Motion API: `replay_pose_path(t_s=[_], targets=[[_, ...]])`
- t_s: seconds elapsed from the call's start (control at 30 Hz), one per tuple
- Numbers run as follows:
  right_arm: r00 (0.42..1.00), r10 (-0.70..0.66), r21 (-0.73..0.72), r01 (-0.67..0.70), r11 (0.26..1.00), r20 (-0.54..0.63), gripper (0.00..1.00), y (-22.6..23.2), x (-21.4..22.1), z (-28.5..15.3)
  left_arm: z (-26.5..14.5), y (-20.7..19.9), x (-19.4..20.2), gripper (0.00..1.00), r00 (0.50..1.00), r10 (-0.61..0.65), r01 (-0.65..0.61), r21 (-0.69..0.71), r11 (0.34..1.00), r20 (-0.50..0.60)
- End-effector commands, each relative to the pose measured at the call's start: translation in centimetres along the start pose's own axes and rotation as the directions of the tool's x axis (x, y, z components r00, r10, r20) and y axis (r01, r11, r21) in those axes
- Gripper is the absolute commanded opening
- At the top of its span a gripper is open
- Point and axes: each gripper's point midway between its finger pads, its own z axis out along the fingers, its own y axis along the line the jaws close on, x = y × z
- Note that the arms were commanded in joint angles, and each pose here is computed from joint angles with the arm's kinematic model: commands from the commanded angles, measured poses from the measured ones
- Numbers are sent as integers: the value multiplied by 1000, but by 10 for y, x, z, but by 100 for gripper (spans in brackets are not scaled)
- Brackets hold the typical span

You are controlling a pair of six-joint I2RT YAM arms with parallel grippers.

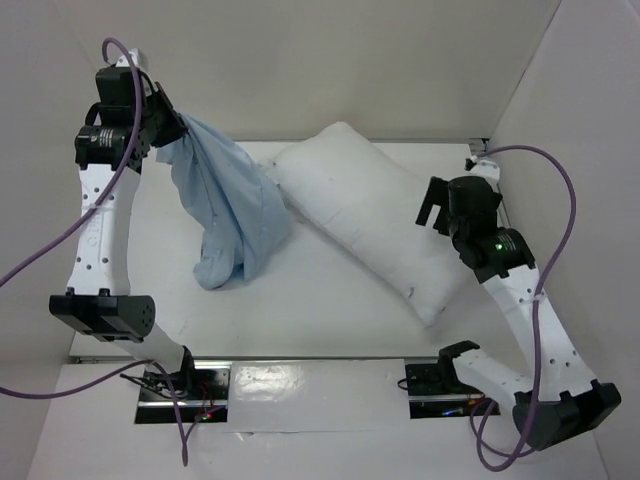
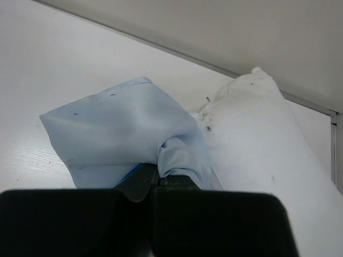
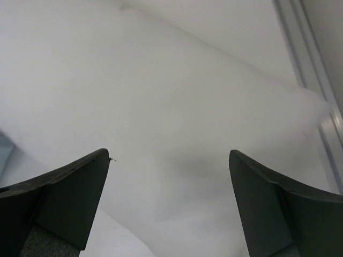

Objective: Put the pillow into the pillowcase

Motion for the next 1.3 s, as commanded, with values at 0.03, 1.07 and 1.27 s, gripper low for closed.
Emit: replay_pose_path(t_s=[0.03,1.07,1.27], targets=[[990,-131,-260,139,956,47,100,81,-28,1,-13,-2,-20,0,997,-23,20,48,999,69],[983,-160,-18,159,987,-93,92,136,11,118,20,-83,121,4,901,290,-113,472,875,-323],[975,-223,-428,196,882,-13,100,220,11,53,49,-75,150,89,829,372,-268,287,920,-417]])
